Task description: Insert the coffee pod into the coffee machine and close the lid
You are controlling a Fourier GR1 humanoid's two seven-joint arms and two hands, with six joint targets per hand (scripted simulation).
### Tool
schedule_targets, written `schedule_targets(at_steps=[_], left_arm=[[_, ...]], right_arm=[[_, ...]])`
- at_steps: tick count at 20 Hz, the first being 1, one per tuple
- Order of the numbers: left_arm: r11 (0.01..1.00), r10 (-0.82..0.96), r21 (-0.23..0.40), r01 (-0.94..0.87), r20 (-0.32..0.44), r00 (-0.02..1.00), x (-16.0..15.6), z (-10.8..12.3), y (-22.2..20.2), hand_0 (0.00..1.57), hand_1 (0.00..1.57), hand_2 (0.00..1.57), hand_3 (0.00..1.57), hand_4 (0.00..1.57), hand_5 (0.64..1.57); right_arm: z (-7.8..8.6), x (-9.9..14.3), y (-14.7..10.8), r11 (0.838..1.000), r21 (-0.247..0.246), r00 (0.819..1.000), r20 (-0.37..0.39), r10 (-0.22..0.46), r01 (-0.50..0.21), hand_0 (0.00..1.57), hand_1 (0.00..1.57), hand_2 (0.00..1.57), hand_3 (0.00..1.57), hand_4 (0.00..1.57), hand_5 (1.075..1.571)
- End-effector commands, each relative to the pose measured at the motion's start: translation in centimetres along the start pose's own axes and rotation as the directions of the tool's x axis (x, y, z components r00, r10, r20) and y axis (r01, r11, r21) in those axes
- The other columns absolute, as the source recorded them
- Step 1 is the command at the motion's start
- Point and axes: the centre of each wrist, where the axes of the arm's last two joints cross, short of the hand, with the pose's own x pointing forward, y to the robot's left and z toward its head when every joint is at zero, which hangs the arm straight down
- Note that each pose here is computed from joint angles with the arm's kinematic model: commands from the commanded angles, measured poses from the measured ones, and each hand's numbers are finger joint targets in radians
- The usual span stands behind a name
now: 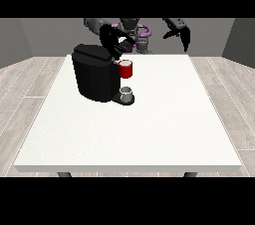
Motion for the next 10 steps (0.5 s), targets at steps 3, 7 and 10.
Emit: schedule_targets(at_steps=[3, 7, 10], left_arm=[[0.999, -0.013, -0.037, 0.014, 0.035, 0.999, 1.6, -1.5, -0.4, 0.00, 0.00, 0.00, 0.00, 0.38, 1.571], [0.997, -0.005, -0.082, 0.012, 0.074, 0.997, 1.8, -2.2, -1.2, 0.00, 0.00, 0.00, 0.00, 0.42, 1.571], [0.995, 0.006, -0.100, 0.004, 0.096, 0.995, 2.2, -2.8, -1.5, 0.00, 0.00, 0.00, 0.00, 0.40, 1.571]], right_arm=[[0.4, 5.5, 3.3, 0.994, 0.102, 0.969, 0.239, -0.069, 0.045, 0.00, 0.00, 0.00, 0.00, 0.13, 1.571], [0.7, 8.7, 1.3, 0.999, 0.047, 0.969, 0.245, 0.008, -0.020, 0.00, 0.00, 0.00, 0.00, 0.00, 1.571], [0.9, 9.1, -0.1, 1.000, 0.002, 0.966, 0.258, 0.025, -0.026, 0.00, 0.00, 0.00, 0.00, 0.00, 1.571]])
